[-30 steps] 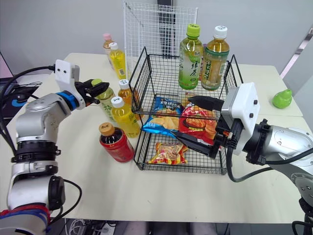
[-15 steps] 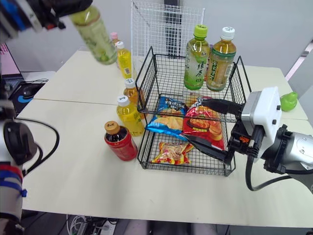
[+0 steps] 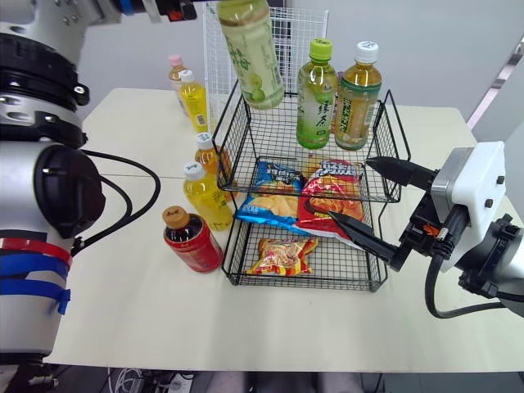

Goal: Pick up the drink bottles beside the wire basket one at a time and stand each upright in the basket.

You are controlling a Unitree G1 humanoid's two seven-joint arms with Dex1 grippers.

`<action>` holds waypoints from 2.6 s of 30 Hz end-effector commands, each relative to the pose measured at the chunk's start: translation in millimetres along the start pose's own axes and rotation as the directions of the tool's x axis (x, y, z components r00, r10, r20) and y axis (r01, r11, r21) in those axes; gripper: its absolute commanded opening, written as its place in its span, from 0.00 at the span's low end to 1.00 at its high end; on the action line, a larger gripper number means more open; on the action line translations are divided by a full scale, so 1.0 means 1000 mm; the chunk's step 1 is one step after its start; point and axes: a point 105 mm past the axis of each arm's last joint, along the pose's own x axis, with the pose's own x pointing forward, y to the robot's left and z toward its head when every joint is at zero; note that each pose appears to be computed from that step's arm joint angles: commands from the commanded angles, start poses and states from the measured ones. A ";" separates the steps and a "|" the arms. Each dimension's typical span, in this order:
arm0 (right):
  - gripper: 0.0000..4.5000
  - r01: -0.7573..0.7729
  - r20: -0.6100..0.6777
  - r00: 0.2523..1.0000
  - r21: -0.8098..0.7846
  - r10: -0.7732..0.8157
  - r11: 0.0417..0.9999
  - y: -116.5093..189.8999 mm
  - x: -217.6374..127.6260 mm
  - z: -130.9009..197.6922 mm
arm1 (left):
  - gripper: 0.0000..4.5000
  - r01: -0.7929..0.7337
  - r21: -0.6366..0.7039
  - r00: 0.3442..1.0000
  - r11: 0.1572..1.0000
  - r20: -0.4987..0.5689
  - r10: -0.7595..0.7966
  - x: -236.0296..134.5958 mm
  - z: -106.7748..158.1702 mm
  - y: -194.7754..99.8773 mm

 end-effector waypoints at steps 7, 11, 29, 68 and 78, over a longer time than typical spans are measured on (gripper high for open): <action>1.00 0.036 0.022 0.999 -0.040 -0.035 0.999 -0.004 0.000 0.008 | 0.30 0.005 0.064 1.000 0.998 -0.017 -0.004 0.016 -0.021 0.000; 1.00 0.036 0.024 0.999 -0.040 -0.035 0.999 -0.004 0.001 0.009 | 0.30 0.002 0.052 1.000 0.999 -0.029 -0.001 0.020 -0.032 0.001; 1.00 0.030 0.022 0.999 -0.036 -0.029 0.999 -0.007 0.002 0.007 | 1.00 0.026 0.108 0.999 0.994 -0.037 -0.022 0.005 -0.029 0.004; 1.00 -0.493 0.086 0.864 -0.056 0.496 0.868 0.039 0.033 -0.010 | 1.00 -0.481 -0.161 0.875 0.862 -0.154 0.459 -0.177 -0.161 -0.140; 1.00 -0.501 0.079 0.860 -0.065 0.505 0.863 0.038 0.032 -0.006 | 1.00 -0.727 -0.053 0.681 0.685 -0.188 0.708 -0.148 -0.189 -0.135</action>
